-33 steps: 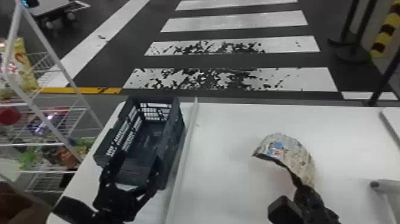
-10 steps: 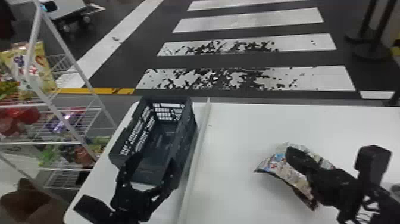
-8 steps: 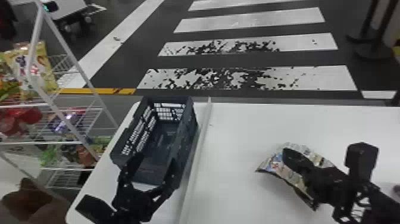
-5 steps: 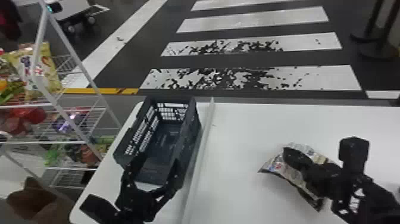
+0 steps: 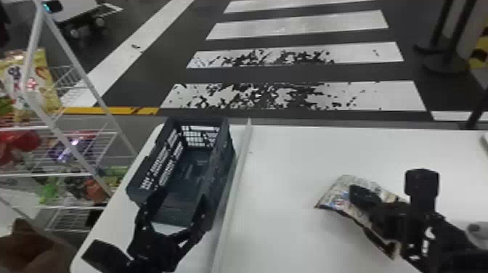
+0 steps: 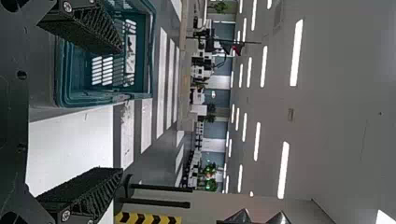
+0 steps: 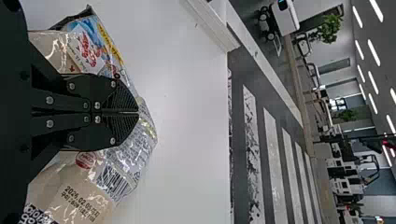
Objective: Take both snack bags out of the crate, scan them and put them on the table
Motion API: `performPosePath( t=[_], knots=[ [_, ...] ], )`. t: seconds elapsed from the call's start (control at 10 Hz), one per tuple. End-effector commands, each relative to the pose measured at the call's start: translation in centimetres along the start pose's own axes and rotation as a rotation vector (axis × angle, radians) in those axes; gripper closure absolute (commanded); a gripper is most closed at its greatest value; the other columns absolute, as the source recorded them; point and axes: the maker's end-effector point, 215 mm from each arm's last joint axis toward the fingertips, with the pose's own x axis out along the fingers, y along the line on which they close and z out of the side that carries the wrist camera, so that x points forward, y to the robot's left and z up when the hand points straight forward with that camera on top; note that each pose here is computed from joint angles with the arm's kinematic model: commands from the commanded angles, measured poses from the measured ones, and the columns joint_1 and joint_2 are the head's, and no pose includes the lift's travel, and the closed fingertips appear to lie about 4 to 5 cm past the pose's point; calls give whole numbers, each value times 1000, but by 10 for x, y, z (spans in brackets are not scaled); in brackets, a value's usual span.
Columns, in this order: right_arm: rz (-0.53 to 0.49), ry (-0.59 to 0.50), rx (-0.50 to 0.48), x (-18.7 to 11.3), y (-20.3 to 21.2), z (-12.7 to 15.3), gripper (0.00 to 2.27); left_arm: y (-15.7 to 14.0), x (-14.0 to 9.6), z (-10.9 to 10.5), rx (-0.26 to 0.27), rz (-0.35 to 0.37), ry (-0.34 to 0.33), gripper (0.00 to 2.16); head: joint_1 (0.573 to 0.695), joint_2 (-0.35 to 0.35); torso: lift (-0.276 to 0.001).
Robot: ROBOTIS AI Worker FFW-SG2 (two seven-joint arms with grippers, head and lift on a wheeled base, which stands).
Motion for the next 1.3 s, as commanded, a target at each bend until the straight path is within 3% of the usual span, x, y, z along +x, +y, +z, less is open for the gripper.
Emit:
performPosePath(
  t=[0.0,0.5,0.7,0.9,1.2],
  knots=[
    [-36,25,13,-8,-10,-14,2260,0,1,1,1,-2,-3,103,695,225,-92],
    [-38,48,32,-43,12,-15,2260,-5,2,-1,-1,-13,1,103,695,207,-92],
    [-21,-32,41,-51,21,19,2260,-5,2,-1,-2,-13,0,103,695,218,-92],
    [-75,-125,68,-55,-9,51,2260,-3,-1,1,2,-10,-4,103,695,217,-92],
    [-327,-77,46,-61,-97,28,2260,-2,-1,0,2,-7,-2,103,695,138,-92]
  ],
)
